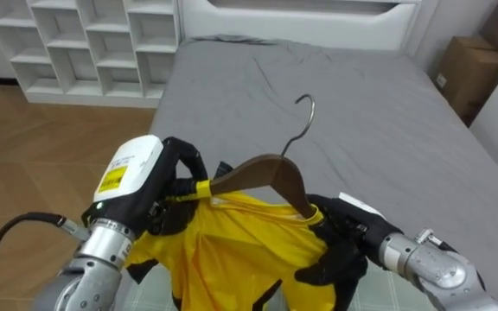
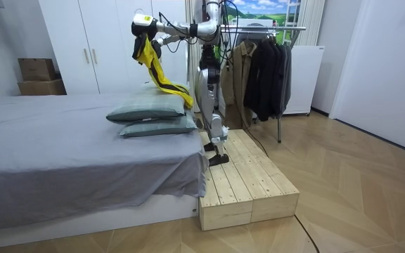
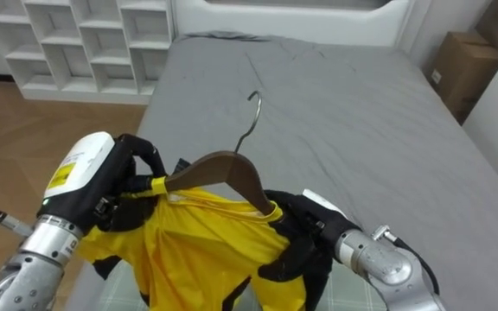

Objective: Hang clothes

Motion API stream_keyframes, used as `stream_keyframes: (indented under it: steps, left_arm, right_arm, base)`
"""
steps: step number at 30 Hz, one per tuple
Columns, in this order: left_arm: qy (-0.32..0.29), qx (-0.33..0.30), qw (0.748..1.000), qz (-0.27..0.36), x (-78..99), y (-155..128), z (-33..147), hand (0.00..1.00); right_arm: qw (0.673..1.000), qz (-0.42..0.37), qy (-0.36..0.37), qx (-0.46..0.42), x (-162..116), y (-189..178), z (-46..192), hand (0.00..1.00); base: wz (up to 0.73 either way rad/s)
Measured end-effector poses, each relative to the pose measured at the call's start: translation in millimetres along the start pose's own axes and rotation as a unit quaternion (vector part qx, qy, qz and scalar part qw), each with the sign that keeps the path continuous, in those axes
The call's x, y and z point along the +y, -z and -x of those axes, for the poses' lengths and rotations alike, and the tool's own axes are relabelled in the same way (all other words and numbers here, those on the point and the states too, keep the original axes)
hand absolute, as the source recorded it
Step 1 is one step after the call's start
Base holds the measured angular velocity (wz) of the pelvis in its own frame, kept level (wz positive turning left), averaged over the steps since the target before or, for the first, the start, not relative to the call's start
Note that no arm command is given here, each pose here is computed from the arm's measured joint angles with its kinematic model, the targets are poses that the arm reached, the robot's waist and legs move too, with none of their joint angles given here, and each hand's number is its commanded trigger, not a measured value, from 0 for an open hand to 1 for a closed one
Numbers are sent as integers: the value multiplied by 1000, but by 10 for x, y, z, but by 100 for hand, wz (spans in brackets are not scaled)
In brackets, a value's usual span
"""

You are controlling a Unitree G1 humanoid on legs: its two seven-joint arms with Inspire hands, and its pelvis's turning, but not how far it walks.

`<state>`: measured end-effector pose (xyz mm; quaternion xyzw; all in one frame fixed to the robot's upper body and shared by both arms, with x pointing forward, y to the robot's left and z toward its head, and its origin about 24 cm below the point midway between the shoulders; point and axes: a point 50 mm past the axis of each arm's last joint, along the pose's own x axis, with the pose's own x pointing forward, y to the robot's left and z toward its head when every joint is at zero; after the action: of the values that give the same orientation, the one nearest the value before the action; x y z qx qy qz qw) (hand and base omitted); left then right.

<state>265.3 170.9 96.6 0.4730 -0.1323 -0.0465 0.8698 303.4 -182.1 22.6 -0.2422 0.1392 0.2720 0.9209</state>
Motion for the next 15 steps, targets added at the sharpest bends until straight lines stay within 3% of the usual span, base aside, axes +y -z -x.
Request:
stream_keyframes:
  steps: [15]
  left_arm:
    - [1, -4, 1000, 1, -11, -5, 0, 100]
  right_arm:
    - [999, 31, -14, 11, 29, 4, -4, 100]
  base:
    - [0]
